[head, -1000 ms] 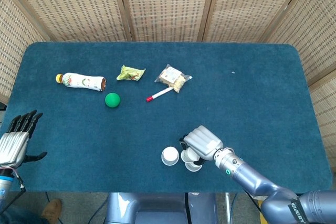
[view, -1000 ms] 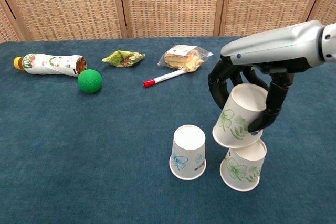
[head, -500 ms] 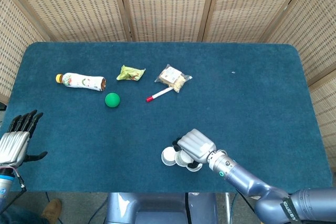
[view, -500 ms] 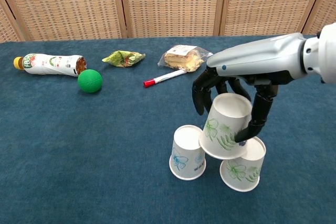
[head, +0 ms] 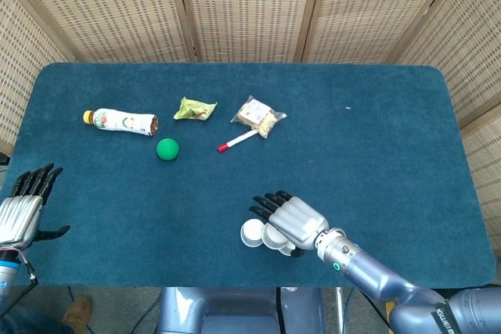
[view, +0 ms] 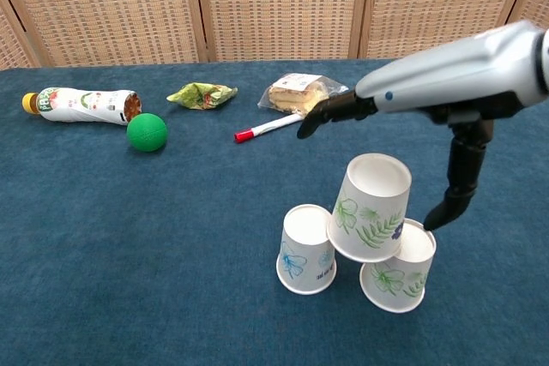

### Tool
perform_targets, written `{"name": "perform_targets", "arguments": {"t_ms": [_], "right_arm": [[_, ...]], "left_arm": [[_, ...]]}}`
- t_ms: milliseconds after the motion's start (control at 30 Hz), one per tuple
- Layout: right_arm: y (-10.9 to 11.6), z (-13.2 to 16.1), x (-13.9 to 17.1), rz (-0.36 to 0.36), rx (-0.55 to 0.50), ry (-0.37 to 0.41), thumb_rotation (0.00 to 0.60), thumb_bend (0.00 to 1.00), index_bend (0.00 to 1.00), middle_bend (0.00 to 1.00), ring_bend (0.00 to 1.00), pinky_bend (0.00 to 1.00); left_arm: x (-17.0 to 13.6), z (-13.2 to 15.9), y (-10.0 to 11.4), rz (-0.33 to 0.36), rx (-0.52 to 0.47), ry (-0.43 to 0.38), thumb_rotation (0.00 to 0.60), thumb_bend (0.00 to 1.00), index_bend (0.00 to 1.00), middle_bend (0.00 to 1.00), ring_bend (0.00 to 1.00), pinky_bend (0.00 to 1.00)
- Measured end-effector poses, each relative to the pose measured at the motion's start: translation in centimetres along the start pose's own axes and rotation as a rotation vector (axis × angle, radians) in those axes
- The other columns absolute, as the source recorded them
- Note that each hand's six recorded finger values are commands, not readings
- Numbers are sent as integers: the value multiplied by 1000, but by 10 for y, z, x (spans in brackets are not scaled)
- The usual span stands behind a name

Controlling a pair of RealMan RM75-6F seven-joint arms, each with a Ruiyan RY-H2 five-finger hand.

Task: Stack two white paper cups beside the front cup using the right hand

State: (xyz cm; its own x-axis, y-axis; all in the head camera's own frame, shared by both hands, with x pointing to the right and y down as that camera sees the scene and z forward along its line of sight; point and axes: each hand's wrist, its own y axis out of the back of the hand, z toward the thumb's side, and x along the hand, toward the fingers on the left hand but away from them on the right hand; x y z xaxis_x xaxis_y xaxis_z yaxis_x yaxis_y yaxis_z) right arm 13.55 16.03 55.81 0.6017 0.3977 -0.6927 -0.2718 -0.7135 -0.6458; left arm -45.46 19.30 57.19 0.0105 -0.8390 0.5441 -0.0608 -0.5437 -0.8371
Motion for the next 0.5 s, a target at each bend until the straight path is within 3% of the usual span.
{"name": "perform_targets", "arguments": {"t_ms": [133, 333, 500], "right_arm": [[21, -13, 21, -56, 15, -51, 600, 0, 3, 11, 49, 122], [43, -55, 55, -190, 65, -172, 600, 0, 55, 47, 45, 78], [45, -116, 83, -350, 77, -296, 600, 0, 64, 34, 0, 0]], "left_arm": [[-1, 0, 1, 5, -4, 0, 600, 0, 0, 0, 0, 0], [-4, 0, 2, 11, -7, -3, 600, 0, 0, 0, 0, 0], [-7, 3, 2, 24, -15, -11, 600, 0, 0, 0, 0, 0]]}}
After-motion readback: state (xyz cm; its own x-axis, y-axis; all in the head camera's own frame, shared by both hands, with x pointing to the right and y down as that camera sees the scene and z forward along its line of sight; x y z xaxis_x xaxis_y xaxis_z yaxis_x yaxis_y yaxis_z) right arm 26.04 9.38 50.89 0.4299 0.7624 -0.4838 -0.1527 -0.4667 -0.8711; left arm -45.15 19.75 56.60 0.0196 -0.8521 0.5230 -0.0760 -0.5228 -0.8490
